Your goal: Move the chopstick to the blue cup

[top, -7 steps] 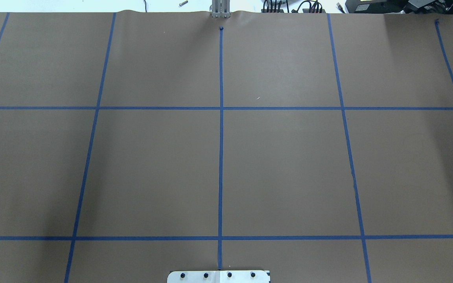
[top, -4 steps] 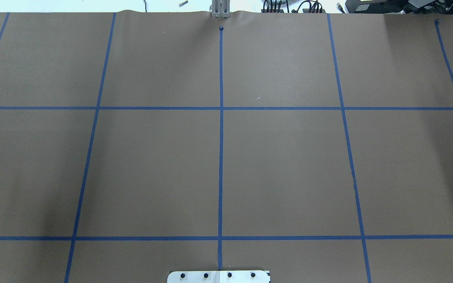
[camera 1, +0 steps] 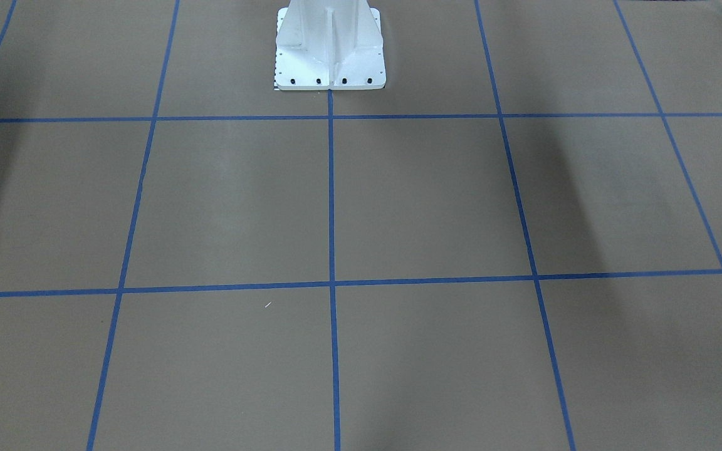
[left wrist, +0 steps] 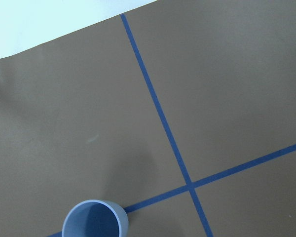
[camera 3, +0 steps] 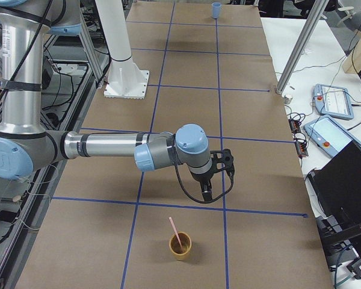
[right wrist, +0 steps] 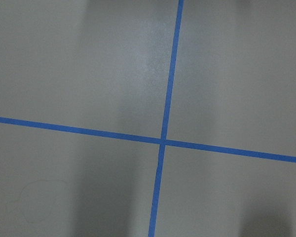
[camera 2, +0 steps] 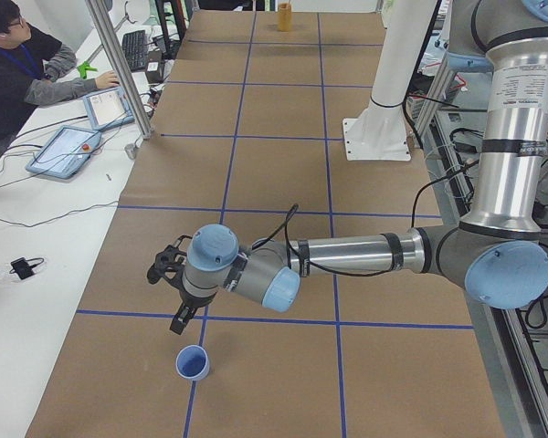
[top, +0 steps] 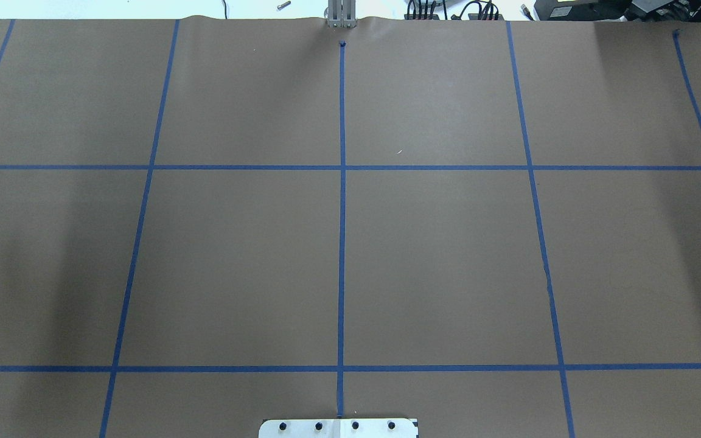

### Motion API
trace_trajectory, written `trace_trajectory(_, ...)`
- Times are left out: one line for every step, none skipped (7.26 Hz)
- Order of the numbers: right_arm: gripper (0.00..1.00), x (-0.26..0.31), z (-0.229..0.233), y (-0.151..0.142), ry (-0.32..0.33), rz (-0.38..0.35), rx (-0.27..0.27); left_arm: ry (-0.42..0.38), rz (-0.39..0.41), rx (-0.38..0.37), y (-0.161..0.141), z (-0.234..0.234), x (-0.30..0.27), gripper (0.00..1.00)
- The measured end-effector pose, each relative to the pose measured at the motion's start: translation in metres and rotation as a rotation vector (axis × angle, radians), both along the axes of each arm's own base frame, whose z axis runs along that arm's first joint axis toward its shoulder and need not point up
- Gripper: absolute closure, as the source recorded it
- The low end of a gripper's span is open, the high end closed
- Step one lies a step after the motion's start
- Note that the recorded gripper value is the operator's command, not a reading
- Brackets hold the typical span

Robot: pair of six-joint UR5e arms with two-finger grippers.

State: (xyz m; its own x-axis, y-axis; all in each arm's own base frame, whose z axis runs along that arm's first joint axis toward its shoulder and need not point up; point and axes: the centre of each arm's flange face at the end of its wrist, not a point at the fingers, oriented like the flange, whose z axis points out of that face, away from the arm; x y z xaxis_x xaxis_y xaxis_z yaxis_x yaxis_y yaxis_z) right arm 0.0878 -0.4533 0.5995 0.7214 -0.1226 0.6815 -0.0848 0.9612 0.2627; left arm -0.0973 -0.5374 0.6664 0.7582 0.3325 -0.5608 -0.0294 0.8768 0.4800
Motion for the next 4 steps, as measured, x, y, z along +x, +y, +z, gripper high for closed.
trace_trajectory(0.00, 0.000, 0.001, 0.000, 0.001, 0.000, -0.002, -0.029, -0.009, 0.002, -0.006, 0.018, -0.001, 0.02)
trace_trajectory(0.00, 0.000, 0.002, 0.001, 0.001, 0.001, -0.003, -0.050, -0.005, -0.006, -0.009, 0.030, 0.005, 0.03)
trace_trajectory(0.00, 0.000, 0.003, 0.001, 0.001, 0.001, -0.005, -0.058, 0.012, -0.019, -0.010, 0.040, 0.017, 0.03)
trace_trajectory(0.00, 0.000, 0.004, 0.002, 0.002, 0.001, -0.006, -0.059, 0.032, -0.031, -0.010, 0.048, 0.029, 0.03)
